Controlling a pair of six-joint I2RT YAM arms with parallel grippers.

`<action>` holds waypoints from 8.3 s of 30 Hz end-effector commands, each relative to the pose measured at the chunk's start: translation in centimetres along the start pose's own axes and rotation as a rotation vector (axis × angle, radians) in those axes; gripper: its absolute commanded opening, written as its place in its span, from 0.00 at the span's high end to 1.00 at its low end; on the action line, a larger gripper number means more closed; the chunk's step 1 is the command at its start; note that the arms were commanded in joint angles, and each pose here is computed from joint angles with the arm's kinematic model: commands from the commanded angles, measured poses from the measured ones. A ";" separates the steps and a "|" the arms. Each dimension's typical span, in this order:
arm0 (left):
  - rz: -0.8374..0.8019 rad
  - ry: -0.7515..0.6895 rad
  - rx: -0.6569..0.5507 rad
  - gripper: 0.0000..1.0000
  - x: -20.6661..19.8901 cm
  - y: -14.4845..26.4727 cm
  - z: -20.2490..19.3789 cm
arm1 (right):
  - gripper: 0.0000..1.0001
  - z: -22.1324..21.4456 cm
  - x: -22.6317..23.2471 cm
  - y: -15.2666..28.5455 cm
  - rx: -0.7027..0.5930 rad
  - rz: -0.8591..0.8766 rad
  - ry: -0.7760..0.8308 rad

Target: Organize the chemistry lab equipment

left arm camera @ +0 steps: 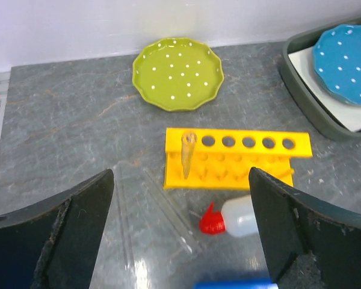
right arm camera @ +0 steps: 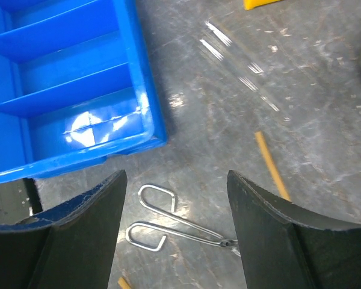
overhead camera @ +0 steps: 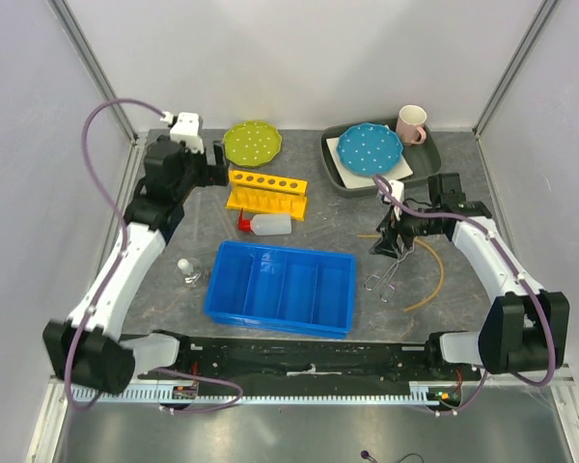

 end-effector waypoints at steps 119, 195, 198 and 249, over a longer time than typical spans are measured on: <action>-0.193 0.160 0.154 0.04 0.4 12.4 -12.1 | 0.37 -0.6 -12.7 -15.5 0.472 0.353 0.599; -0.885 0.688 0.857 0.35 -15.6 5.2 -11.3 | 0.85 13.9 3.0 -6.7 0.175 0.336 0.947; -0.882 0.675 0.895 0.43 -15.6 5.6 -11.8 | 0.85 14.1 3.4 -6.7 0.170 0.333 0.948; -0.796 0.509 0.039 0.91 -11.4 12.6 -8.7 | 0.30 21.2 5.0 -4.9 -0.587 0.365 -0.802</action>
Point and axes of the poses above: each gripper's point midway between its finger pads, its own y axis back along the fingers, its own x axis along the line the jaws close on, z = x × y, the point moved 9 cm from there along y, back along the fingers, and after that the axes turned 9 degrees about y, right-handed, at the moved point
